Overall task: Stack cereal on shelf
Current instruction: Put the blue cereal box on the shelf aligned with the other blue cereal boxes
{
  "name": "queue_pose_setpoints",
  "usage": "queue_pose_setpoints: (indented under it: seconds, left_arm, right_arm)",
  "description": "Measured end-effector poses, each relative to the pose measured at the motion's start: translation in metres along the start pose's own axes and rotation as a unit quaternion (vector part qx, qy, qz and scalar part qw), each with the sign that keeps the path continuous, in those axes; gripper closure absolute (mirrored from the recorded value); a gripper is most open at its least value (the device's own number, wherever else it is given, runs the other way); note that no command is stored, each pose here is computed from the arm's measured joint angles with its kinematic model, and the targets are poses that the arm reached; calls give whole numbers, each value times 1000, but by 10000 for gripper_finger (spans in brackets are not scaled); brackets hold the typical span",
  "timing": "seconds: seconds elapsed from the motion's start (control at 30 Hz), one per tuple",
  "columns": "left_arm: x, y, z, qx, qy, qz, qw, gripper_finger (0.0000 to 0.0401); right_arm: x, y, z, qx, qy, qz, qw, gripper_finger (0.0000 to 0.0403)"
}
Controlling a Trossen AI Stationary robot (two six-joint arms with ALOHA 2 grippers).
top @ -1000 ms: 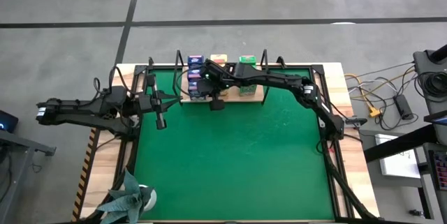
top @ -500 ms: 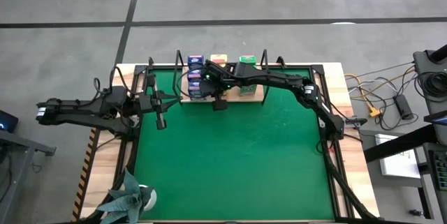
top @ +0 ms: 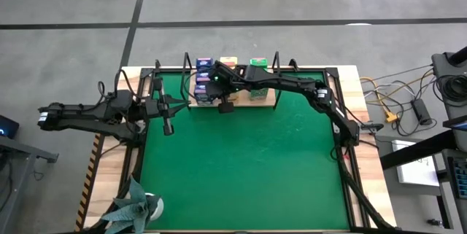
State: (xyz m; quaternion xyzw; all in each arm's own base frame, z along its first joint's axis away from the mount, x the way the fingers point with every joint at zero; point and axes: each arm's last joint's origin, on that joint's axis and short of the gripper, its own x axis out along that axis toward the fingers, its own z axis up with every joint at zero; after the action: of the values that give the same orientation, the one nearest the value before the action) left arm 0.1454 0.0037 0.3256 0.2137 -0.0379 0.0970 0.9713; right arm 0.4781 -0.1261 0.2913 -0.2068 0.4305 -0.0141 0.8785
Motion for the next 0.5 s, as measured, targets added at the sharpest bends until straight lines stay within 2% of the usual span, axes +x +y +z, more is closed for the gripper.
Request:
queue_pose_setpoints:
  seconds: [0.23,0.5]
  left_arm:
    - [0,0,0,0,0,0,1000,401]
    - [0,0,0,2,2,-1,1000,401]
  right_arm:
    - [-1,0,-2,0,18,-10,1000,394]
    - [-6,7,3,10,-10,51,999,394]
